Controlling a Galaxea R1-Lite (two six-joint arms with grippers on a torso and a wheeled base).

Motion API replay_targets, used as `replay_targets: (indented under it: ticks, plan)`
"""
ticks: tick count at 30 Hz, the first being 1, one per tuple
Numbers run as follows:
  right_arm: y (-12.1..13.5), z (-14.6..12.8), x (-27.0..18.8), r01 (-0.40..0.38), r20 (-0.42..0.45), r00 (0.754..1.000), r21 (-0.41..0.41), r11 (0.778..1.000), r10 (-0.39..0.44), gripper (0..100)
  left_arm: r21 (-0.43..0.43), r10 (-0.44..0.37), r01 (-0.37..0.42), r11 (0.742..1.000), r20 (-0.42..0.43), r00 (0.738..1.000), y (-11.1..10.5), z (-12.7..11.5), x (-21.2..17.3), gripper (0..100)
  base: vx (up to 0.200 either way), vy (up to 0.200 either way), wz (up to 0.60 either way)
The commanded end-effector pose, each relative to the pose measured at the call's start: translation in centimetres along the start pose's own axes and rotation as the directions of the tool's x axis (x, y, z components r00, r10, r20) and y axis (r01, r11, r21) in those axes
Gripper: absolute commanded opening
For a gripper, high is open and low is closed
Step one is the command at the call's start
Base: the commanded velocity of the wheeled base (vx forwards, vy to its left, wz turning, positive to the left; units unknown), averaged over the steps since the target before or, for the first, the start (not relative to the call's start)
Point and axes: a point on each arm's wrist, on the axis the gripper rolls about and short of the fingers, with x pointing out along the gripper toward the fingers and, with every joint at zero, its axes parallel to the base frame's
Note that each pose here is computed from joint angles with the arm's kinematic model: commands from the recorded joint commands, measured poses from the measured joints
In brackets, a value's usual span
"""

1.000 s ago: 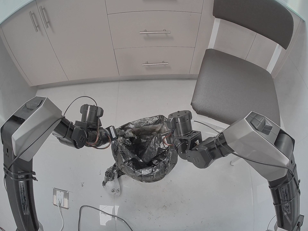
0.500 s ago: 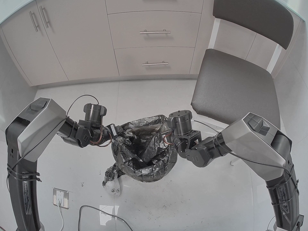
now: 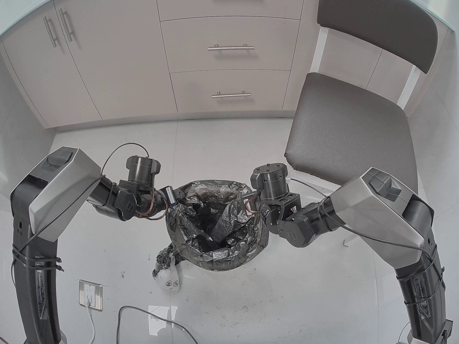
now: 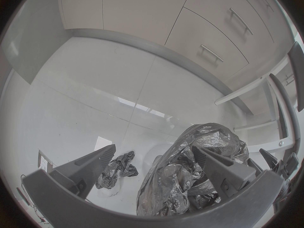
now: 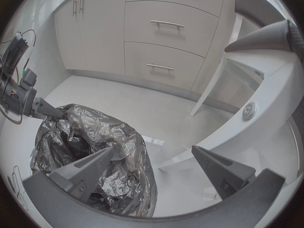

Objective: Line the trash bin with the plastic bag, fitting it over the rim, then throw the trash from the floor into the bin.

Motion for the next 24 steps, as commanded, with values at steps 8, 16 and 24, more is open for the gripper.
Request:
replay_targets:
  ticks: [8, 16, 24]
  plan:
    - [2.7, 0.3, -0.6, -0.05, 0.025, 0.998, 0.002, 0.999, 0.049, 100, 0.004, 0.0, 0.0, 1.0, -0.004, 1.0, 0.0, -0.2, 0.1, 100, 0.0, 0.0, 0.0]
    - [1.7, -0.1, 0.8, -0.02, 0.024, 1.0, 0.016, 1.0, 0.019, 100, 0.062, 0.017, -0.016, 0.998, -0.012, 1.0, 0.8, -0.6, 1.6, 100, 0.0, 0.0, 0.0]
    - [1.2, 0.0, 1.3, -0.006, 0.035, 0.999, 0.032, 0.999, 0.005, 100, 0.069, 0.057, -0.059, 0.996, 0.032, 0.998, 0.9, -0.1, 3.1, 100, 0.0, 0.0, 0.0]
